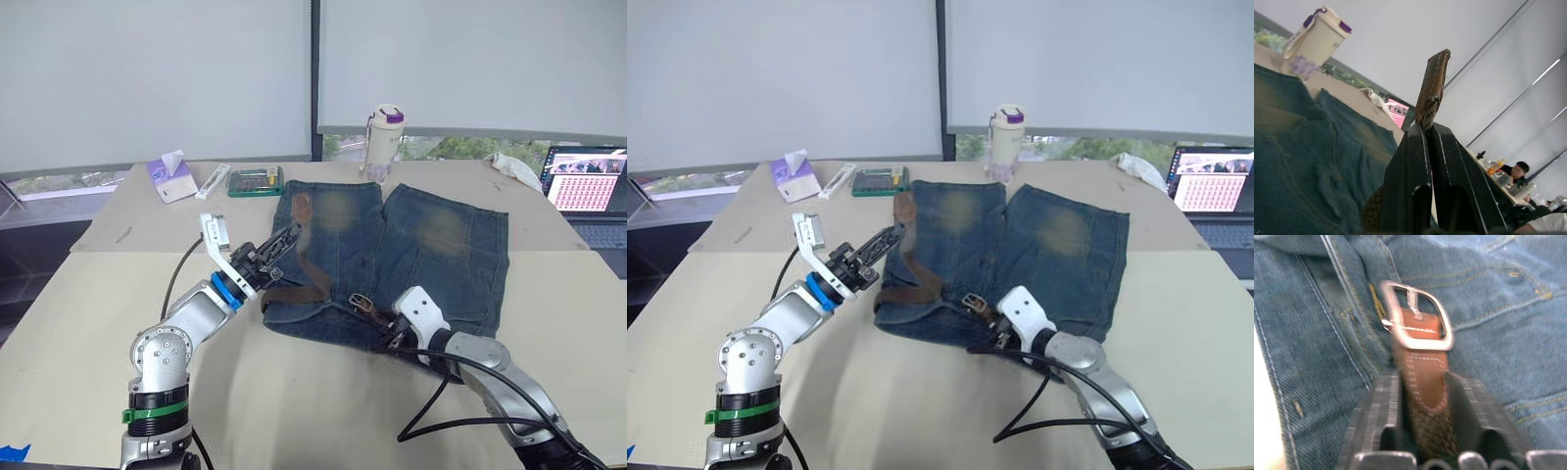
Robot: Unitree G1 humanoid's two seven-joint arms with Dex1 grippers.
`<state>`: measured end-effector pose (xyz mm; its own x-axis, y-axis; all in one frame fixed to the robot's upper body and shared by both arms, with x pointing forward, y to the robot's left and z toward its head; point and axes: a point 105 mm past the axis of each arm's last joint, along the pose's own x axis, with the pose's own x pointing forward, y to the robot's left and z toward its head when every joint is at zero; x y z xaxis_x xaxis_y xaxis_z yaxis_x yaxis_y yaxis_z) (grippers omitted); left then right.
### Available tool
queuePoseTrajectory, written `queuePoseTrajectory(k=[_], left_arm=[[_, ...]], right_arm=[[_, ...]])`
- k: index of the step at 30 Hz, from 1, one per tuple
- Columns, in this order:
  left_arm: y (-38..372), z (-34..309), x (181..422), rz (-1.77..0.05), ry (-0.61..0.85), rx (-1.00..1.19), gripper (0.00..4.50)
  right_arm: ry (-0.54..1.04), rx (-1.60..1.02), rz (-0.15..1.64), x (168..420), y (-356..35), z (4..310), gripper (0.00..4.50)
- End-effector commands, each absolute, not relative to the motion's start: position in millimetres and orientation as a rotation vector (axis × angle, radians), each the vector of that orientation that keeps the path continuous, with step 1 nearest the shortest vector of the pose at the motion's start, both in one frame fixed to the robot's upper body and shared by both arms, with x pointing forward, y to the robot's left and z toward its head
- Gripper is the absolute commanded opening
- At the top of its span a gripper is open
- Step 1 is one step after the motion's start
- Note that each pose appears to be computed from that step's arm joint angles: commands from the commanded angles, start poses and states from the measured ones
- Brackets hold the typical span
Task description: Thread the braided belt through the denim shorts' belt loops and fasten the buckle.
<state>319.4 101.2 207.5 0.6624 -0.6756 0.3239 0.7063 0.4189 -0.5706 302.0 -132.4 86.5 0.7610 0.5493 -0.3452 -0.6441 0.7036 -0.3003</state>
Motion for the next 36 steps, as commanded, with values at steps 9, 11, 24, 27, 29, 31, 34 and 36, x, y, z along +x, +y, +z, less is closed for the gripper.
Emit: queuePoseTrajectory(k=[9, 11, 24, 27, 29, 31, 34, 36], left_arm=[[148.9, 248.9, 325.6, -0.803, -0.286, -0.884, 0.0], [157.9, 253.8, 326.6, -0.793, -0.313, -0.947, 0.0], [148.1, 242.9, 323.2, -0.828, -0.222, -0.932, 0.0], [136.6, 232.0, 322.7, -0.841, -0.165, -0.836, 0.0], [119.1, 212.3, 321.9, -0.853, -0.078, -0.639, 0.0], [109.5, 199.4, 318.9, -0.875, -0.033, -0.538, 0.0], [94.0, 180.6, 314.3, -0.92, 0.025, -0.408, 0.0], [85.0, 170.9, 312.2, -0.946, 0.057, -0.343, 0.0]], right_arm=[[0.332, -0.474, 0.656, 287.3, -142.9, 62.5, 0.03], [0.343, -0.475, 0.662, 286.0, -143.0, 60.2, 0.03], [0.225, -0.466, 0.672, 288.5, -134.6, 74.2, 0.03], [0.127, -0.439, 0.665, 290.9, -130.6, 88.1, 0.03], [0.031, -0.405, 0.651, 291.4, -127.7, 101.6, 0.03], [-0.018, -0.381, 0.64, 291.1, -126.9, 108.0, 0.03], [-0.099, -0.312, 0.593, 293.4, -128.7, 120.4, 0.03], [-0.145, -0.273, 0.563, 294.8, -130.8, 128.1, 0.03]])
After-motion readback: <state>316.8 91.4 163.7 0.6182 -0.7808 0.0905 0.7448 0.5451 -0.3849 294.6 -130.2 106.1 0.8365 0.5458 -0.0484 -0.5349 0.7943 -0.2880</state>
